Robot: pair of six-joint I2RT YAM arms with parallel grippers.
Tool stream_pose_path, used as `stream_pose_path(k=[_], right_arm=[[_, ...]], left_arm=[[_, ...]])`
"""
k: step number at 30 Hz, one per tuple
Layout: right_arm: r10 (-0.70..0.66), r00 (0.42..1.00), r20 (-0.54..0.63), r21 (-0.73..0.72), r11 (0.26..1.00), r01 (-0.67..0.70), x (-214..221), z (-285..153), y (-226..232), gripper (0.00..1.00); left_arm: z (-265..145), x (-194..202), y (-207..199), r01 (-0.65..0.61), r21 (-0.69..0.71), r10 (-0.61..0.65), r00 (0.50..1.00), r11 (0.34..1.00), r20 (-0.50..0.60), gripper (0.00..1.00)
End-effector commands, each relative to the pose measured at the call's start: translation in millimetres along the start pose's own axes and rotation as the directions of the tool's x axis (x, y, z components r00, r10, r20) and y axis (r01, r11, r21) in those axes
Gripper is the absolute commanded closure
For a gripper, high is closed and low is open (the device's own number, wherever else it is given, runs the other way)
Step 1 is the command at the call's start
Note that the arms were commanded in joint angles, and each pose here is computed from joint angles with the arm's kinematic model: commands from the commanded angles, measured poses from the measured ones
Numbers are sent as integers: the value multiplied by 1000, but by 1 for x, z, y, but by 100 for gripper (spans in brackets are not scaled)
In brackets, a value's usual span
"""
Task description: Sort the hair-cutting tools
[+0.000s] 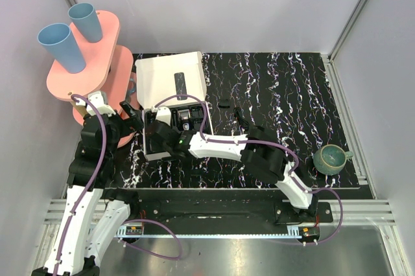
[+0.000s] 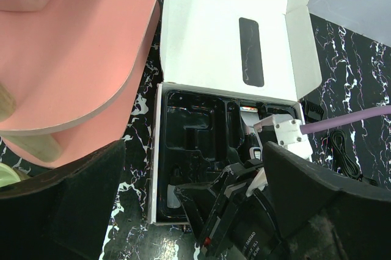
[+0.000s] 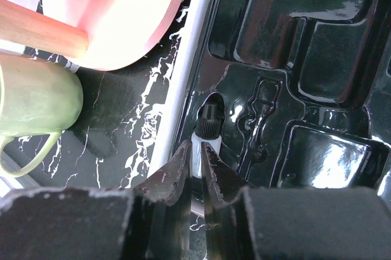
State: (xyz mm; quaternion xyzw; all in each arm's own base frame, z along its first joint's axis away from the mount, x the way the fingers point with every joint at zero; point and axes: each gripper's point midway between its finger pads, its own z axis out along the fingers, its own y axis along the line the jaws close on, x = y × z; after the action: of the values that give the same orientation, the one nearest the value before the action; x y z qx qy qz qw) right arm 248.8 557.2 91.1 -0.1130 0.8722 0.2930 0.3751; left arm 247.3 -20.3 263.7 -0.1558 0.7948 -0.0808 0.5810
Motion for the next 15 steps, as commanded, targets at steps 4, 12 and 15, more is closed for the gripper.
stream_pose_path(k=[4, 12, 15], right_arm=[[27, 999, 23, -27, 999, -26, -18, 8, 4, 82], [24, 1000, -17, -26, 999, -24, -8, 19, -2, 82], [23, 999, -32, -18, 1000, -24, -2, 21, -5, 82]], left_arm=[[1, -12, -2, 19, -2, -19, 999, 1000, 44, 1], [1, -12, -1, 20, -4, -19, 999, 1000, 43, 1], [2, -11, -1, 19, -6, -19, 999, 1000, 41, 1]])
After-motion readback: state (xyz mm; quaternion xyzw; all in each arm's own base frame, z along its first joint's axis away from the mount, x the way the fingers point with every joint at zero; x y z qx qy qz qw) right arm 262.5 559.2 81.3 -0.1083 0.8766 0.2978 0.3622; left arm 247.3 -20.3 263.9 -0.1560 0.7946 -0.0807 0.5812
